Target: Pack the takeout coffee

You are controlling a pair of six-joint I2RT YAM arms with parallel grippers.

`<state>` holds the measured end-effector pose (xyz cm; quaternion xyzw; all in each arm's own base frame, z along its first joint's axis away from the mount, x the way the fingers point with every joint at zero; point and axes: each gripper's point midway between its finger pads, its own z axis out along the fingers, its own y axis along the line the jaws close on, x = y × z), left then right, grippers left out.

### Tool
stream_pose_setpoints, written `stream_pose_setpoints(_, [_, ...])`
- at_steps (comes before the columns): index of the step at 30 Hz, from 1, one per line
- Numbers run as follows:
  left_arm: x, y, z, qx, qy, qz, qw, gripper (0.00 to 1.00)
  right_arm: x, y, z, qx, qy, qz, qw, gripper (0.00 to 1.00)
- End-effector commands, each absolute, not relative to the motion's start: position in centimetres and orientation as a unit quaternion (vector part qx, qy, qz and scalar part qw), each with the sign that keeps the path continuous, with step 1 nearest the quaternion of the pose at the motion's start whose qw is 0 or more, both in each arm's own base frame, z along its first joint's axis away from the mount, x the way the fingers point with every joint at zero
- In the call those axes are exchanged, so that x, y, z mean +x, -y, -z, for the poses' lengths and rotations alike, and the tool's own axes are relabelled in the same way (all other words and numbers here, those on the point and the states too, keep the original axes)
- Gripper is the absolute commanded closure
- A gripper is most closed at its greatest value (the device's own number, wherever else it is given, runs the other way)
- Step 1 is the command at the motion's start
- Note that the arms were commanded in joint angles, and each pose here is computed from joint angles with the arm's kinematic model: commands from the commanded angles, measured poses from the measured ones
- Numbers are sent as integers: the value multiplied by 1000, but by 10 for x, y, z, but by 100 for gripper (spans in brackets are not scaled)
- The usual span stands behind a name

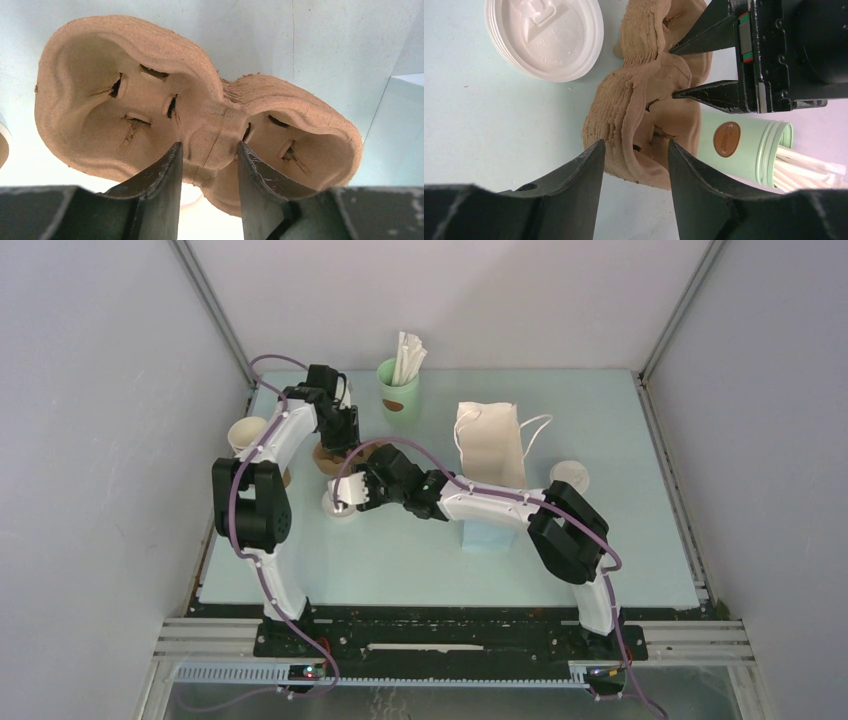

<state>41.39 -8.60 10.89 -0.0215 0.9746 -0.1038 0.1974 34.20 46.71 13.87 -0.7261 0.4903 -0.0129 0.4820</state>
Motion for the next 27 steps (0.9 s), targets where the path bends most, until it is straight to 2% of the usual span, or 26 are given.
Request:
stream_pose_setpoints(1, [424, 90, -121, -11, -968, 121, 219, 100, 352, -470, -176, -696, -489, 18, 525, 45])
stream_pose_setpoints(4, [424, 90, -121, -11, -968, 120, 219, 100, 360, -469, -178, -689, -492, 37, 531, 51])
stream_pose_setpoints(19, [424, 93, -120, -7, -968, 128, 216, 100, 378, -474, -154, -712, -469, 110, 511, 58])
stream_pose_setpoints(21, [423, 93, -120, -6, -968, 129, 216, 100, 381, -478, -152, -717, -464, 117, 506, 67])
stream_pose_setpoints(25, [422, 94, -128, -4, -966, 131, 223, 97, 377, -478, -152, -731, -467, 113, 484, 95])
stream_pose_setpoints(26, [423, 95, -134, -5, -964, 133, 231, 89, 375, -479, -157, -734, -465, 109, 483, 100])
stream_pose_setpoints(27, [423, 95, -141, -7, -961, 134, 240, 75, 373, -478, -163, -733, -465, 107, 485, 100])
